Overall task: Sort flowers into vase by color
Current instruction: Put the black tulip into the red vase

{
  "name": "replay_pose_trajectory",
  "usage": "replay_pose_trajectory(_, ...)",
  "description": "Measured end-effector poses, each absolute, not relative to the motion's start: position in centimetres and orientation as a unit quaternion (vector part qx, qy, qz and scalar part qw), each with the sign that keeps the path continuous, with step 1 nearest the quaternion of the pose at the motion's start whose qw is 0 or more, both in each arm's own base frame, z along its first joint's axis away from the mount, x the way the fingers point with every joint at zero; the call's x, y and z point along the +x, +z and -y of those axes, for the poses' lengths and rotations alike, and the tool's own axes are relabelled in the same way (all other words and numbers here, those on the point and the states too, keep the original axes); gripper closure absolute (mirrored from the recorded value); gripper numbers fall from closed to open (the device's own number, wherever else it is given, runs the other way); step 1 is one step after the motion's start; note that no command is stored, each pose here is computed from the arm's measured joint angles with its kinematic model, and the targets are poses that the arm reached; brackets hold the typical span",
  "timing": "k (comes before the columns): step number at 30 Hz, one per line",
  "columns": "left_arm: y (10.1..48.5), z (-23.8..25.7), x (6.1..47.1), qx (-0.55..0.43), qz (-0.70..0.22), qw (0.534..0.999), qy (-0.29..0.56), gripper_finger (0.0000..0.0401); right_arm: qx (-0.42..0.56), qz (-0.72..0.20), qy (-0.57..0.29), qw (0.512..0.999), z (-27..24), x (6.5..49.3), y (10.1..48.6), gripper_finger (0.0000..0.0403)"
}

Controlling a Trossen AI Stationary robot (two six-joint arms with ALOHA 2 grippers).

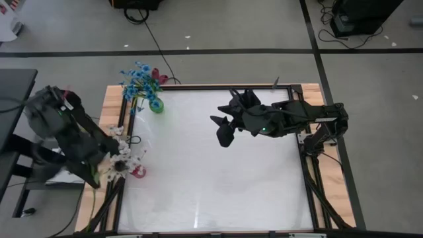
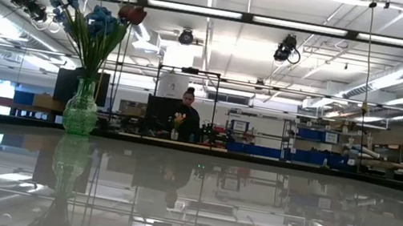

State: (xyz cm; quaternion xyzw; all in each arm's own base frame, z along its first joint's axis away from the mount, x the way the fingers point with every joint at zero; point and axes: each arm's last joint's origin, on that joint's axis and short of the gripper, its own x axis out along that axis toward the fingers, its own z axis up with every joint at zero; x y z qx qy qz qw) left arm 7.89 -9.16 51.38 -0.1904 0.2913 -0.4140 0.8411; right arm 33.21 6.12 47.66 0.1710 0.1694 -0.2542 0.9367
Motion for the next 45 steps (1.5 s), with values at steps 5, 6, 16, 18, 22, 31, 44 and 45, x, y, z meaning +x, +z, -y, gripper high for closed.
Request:
replay_pose_trajectory(5, 53.4, 6.8, 5.7, -0.158, -0.182, 0.856, -0.456, 0.0392, 0.197, -0.184, -0.277, 0.922, -5.7, 34.1, 45.7, 0.019)
replay_pose_trajectory(6, 53.8, 6.1, 5.0, -0.15, -0.171, 0.858, -0.46, 0.0392, 0.201, -0.187, -0.281, 0.92, -5.6, 34.3, 45.3, 0.019)
replay_pose_trajectory(16, 55.5, -0.6, -0.6, -0.043, -0.127, 0.913, -0.384, 0.0392, 0.258, -0.173, -0.29, 0.905, -5.9, 36.6, 40.9, 0.019)
replay_pose_trajectory(18, 55.3, -1.1, -0.8, -0.011, -0.129, 0.926, -0.355, 0.0392, 0.266, -0.17, -0.288, 0.904, -6.0, 36.9, 40.2, 0.019)
replay_pose_trajectory(22, 54.3, -1.1, -0.7, 0.029, -0.163, 0.928, -0.335, 0.0392, 0.283, -0.174, -0.294, 0.896, -6.1, 37.1, 39.1, 0.019)
replay_pose_trajectory(31, 53.3, -0.7, 0.1, 0.082, -0.173, 0.935, -0.297, 0.0392, 0.299, -0.176, -0.297, 0.89, -6.2, 37.3, 38.3, 0.019)
replay_pose_trajectory(44, 49.6, 3.0, 3.6, 0.15, -0.278, 0.905, -0.286, 0.0392, 0.283, -0.183, -0.281, 0.899, -6.2, 37.4, 38.4, 0.019)
replay_pose_trajectory(45, 49.2, 3.2, 3.9, 0.154, -0.286, 0.902, -0.285, 0.0392, 0.283, -0.185, -0.278, 0.899, -6.2, 37.4, 38.4, 0.019)
